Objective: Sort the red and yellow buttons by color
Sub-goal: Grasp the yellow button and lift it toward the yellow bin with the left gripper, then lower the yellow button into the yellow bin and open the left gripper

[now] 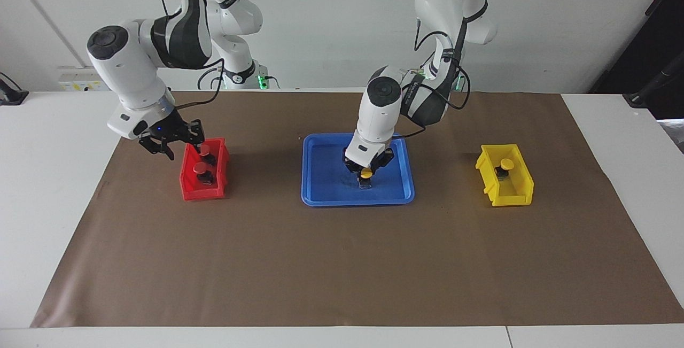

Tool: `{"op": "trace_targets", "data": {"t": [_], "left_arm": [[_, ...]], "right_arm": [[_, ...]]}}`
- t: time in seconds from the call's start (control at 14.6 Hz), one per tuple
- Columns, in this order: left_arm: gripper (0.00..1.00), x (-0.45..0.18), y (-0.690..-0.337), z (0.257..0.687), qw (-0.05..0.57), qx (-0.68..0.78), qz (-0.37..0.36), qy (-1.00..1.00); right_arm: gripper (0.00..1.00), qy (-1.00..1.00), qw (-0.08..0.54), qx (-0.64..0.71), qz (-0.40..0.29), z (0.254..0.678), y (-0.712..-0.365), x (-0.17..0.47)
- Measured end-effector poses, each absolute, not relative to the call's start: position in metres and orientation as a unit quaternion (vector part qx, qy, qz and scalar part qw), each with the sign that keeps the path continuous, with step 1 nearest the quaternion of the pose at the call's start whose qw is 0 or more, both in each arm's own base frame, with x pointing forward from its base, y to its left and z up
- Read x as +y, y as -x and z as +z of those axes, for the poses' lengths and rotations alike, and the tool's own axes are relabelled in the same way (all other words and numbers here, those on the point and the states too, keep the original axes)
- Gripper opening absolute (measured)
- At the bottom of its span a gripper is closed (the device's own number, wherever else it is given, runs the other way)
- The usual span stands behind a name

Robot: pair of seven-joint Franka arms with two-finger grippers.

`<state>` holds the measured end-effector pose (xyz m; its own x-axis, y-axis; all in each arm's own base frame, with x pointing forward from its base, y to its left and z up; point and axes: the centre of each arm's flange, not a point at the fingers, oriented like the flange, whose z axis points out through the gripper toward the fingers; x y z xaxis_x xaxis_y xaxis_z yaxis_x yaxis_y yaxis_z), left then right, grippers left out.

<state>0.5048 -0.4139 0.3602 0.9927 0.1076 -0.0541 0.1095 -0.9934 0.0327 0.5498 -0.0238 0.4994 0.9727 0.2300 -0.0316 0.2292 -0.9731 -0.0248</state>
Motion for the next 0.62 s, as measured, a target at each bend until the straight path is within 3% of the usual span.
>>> {"op": "trace_targets", "data": {"t": [0.21, 0.41, 0.62], "left_arm": [[0.41, -0.411, -0.511, 0.393, 0.003, 0.056, -0.044, -0.997], [0.41, -0.339, -0.540, 0.471, -0.002, 0.021, -0.061, -0.998], [0.41, -0.192, -0.580, 0.514, 0.009, -0.018, -0.072, -0.997]], "right_arm": [[0.99, 0.996, 0.010, -0.085, 0.018, 0.553, -0.545, -0.029], [1.00, 0.998, 0.011, -0.054, 0.029, 0.583, -0.539, -0.040], [1.00, 0.999, 0.011, -0.025, 0.027, 0.588, -0.536, -0.070]]}}
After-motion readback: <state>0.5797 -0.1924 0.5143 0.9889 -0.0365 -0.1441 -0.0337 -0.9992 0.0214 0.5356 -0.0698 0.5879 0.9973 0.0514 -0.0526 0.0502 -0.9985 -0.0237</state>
